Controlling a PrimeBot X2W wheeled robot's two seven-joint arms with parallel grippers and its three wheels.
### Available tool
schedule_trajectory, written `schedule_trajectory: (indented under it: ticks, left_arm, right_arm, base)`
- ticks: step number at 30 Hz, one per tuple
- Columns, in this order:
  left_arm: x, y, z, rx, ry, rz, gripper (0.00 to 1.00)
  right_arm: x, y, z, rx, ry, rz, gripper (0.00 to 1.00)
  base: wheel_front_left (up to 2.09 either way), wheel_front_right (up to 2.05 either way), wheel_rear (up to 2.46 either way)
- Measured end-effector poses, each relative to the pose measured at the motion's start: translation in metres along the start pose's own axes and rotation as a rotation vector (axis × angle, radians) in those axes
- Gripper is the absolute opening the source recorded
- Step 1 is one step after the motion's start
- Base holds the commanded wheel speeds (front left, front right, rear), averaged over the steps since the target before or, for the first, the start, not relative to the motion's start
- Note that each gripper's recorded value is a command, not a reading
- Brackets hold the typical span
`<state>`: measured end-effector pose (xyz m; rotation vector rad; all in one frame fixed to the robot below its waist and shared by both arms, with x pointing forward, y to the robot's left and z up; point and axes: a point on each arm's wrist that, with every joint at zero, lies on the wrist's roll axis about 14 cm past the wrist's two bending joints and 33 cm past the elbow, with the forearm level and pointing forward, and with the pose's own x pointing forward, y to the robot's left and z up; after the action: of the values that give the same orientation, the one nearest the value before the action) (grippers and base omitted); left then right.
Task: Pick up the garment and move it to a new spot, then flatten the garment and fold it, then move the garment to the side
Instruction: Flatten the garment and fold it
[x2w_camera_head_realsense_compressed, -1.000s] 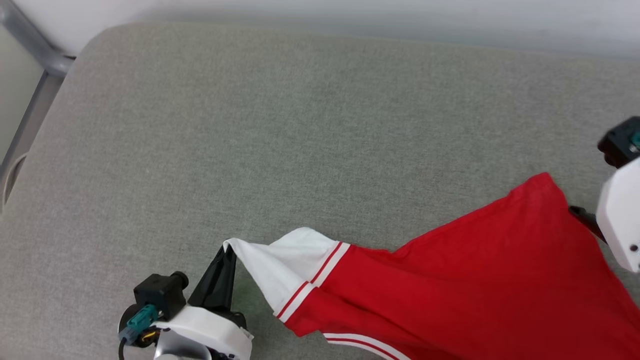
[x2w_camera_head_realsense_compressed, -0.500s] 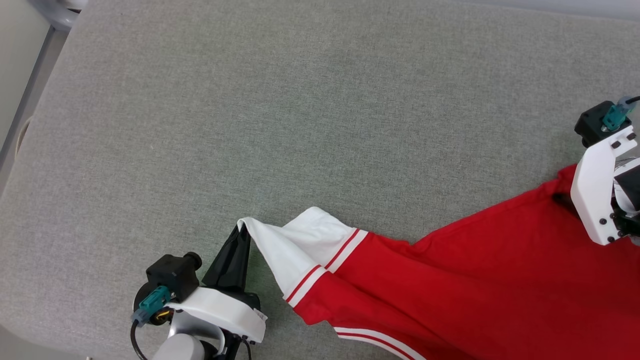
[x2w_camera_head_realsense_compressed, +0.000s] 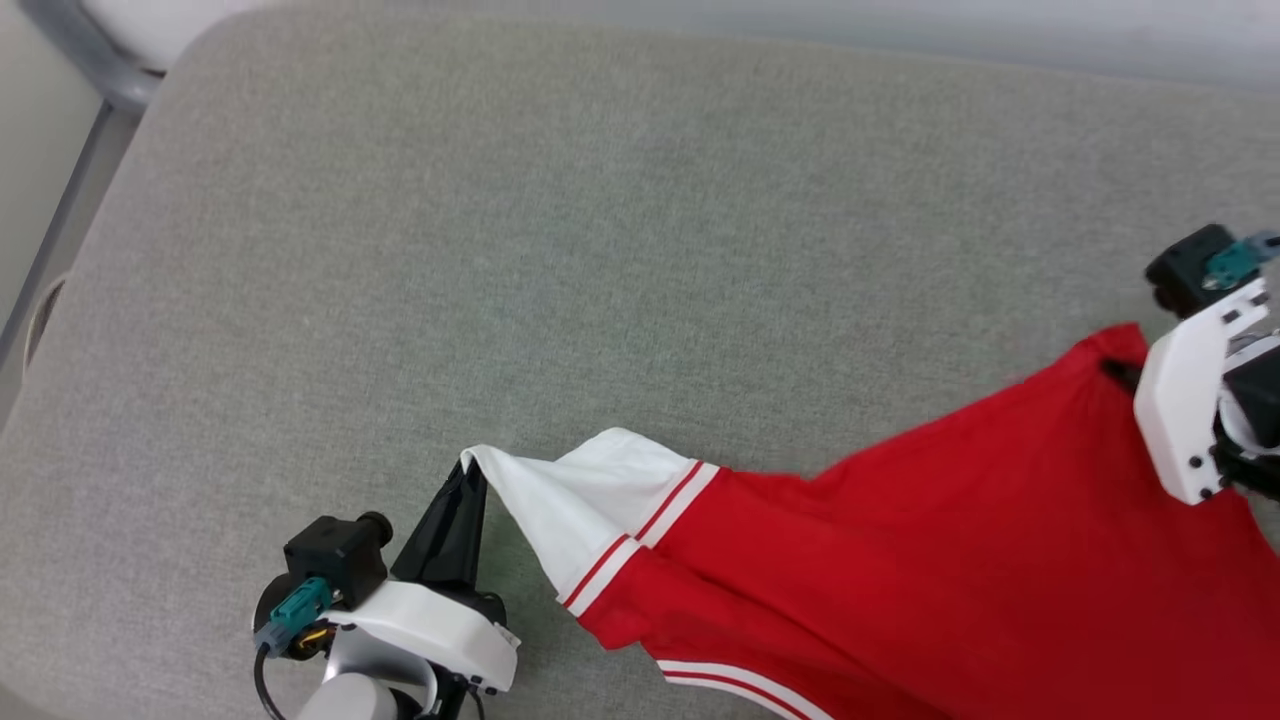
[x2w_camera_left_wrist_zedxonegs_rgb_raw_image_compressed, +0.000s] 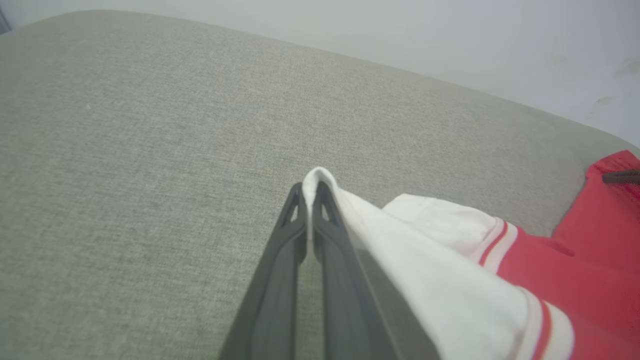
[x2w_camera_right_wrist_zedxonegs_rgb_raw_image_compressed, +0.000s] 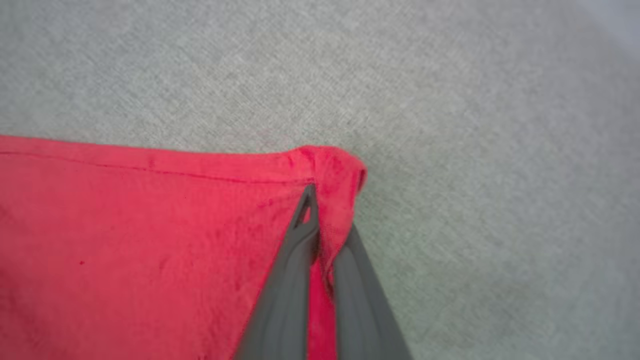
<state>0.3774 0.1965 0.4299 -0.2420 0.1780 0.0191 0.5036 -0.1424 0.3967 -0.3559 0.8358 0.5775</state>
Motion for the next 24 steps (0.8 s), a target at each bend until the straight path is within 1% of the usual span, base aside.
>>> schedule_trajectory:
  ticks: [4,9,12,16,20,24]
  left_arm:
    - [-0.005,-0.002,0.015,0.024,-0.043,-0.017,0.0]
    - [-0.005,-0.011,0.049,0.062,-0.143,-0.063,0.0]
    - [0.0,-0.024,0.082,0.094,-0.235,-0.113,0.0]
    - [0.008,-0.042,0.13,0.144,-0.353,-0.179,0.0]
    - [0.014,-0.069,0.185,0.185,-0.483,-0.261,0.0]
    - [0.017,-0.094,0.23,0.23,-0.576,-0.335,0.0]
  right_arm:
    - [-0.027,-0.009,0.024,0.006,-0.151,-0.036,0.0]
    - [-0.071,-0.019,0.048,0.019,-0.344,-0.089,0.0]
    - [-0.098,-0.022,0.062,0.03,-0.466,-0.119,0.0]
    - [-0.137,-0.033,0.077,0.034,-0.6,-0.185,0.0]
    - [-0.175,-0.042,0.093,0.037,-0.724,-0.246,0.0]
    - [-0.208,-0.045,0.11,0.036,-0.836,-0.292,0.0]
  base:
    - [0.0,0.0,0.0]
    - [0.0,0.0,0.0]
    - [0.0,0.0,0.0]
    - [0.0,0.0,0.0]
    - [0.0,0.0,0.0]
    - [0.0,0.0,0.0]
